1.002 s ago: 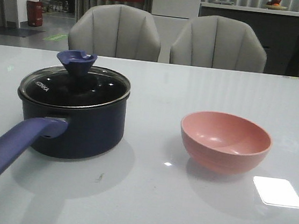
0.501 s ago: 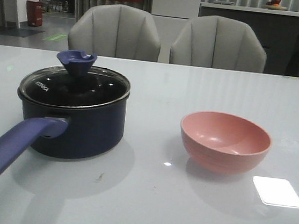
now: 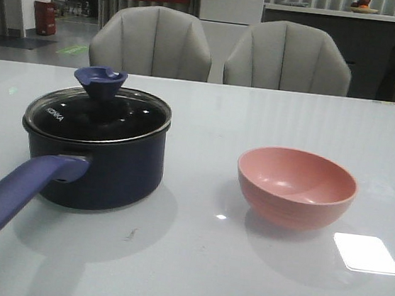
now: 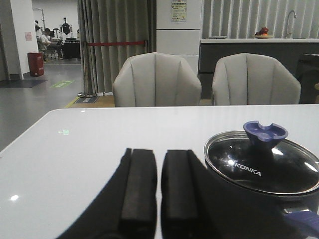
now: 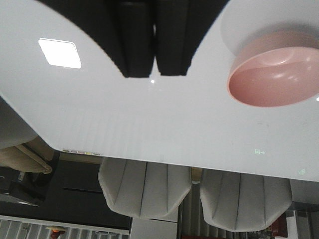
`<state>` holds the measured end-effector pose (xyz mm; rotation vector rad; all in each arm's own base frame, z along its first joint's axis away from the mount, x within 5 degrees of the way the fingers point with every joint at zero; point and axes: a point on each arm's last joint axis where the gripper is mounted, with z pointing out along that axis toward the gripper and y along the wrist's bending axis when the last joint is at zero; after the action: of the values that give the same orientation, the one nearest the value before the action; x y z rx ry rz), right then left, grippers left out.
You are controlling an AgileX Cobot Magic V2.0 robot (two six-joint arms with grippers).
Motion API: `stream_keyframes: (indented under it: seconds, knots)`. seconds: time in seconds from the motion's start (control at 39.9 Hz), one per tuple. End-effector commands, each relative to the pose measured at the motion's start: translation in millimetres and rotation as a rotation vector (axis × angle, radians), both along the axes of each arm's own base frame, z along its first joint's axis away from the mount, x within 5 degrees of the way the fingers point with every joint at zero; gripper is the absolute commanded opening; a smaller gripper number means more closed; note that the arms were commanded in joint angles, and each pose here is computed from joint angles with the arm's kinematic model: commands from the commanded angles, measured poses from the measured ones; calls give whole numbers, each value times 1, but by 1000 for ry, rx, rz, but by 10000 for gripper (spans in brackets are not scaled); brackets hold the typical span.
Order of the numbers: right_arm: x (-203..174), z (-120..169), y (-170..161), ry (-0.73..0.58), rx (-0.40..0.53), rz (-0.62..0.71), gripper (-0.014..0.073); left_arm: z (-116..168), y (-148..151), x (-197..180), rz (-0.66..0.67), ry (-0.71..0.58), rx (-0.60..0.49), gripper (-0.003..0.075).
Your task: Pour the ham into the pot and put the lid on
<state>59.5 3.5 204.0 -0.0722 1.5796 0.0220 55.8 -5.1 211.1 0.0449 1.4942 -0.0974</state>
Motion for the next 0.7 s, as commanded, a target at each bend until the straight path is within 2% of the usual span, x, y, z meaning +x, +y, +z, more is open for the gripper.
stream_keyframes:
  seconds: [0.0,0.68]
  knots:
    - [-1,8,0,-143,5,-3,149,1,0,-1,3,-77,-22,130]
    - [-6,8,0,-158,13,-4,149,1,0,-1,3,-77,-22,130]
